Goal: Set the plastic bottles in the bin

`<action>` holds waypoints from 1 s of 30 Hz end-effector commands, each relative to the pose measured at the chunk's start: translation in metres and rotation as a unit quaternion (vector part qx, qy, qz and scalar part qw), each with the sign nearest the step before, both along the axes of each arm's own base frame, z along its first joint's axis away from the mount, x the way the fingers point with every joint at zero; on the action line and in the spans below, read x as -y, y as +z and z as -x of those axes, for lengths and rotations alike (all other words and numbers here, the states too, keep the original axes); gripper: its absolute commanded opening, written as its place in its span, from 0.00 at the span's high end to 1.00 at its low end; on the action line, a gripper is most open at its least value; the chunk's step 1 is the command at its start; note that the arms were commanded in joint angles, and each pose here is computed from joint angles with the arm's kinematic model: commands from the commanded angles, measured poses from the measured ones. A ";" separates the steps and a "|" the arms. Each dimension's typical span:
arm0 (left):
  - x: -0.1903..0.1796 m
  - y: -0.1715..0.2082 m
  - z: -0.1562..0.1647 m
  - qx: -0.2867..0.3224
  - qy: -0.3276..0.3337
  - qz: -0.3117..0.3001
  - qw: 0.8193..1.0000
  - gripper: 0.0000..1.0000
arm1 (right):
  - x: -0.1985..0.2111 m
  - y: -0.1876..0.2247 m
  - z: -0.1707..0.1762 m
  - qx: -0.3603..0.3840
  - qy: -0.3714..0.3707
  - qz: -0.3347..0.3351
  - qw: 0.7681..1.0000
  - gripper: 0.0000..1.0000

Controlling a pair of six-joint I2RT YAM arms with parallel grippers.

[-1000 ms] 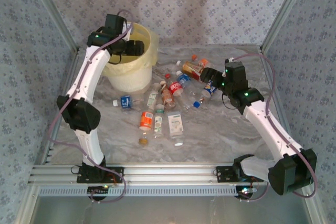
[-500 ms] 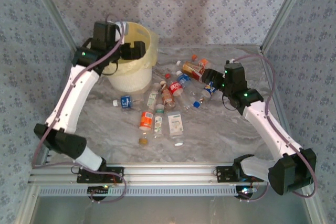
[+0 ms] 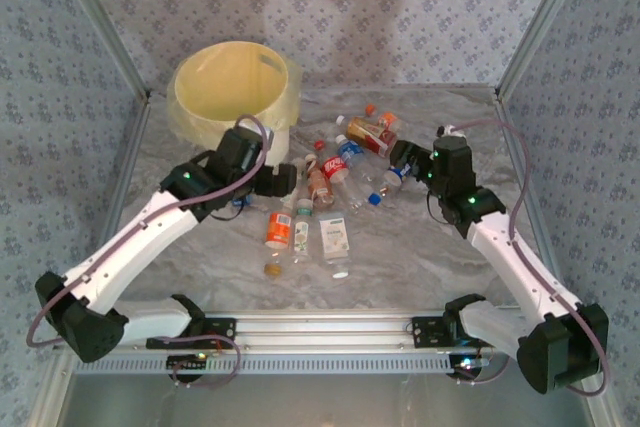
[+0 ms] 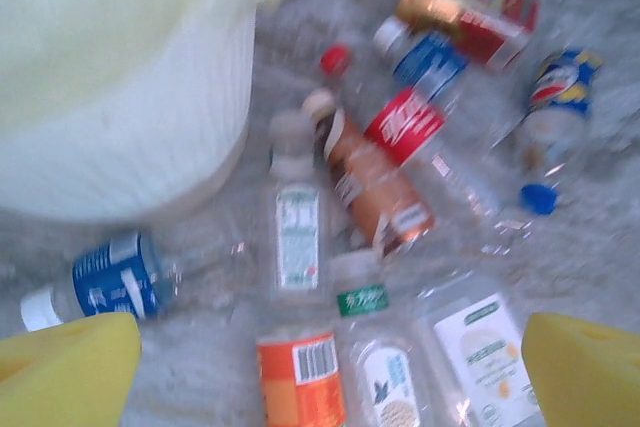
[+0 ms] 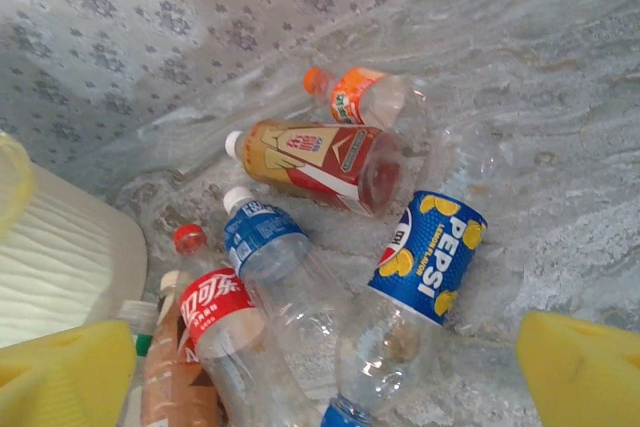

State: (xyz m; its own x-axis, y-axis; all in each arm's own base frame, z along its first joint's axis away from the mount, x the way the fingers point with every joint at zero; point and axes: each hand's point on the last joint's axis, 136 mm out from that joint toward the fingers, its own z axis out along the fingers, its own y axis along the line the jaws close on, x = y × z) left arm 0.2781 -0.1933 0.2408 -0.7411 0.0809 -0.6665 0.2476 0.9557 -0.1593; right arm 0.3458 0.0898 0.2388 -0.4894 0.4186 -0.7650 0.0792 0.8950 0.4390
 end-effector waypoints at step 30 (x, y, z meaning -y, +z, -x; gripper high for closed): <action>-0.014 -0.217 0.032 -0.247 0.051 -0.050 0.966 0.35 | 0.000 0.007 -0.009 0.013 -0.001 0.011 1.000 0.00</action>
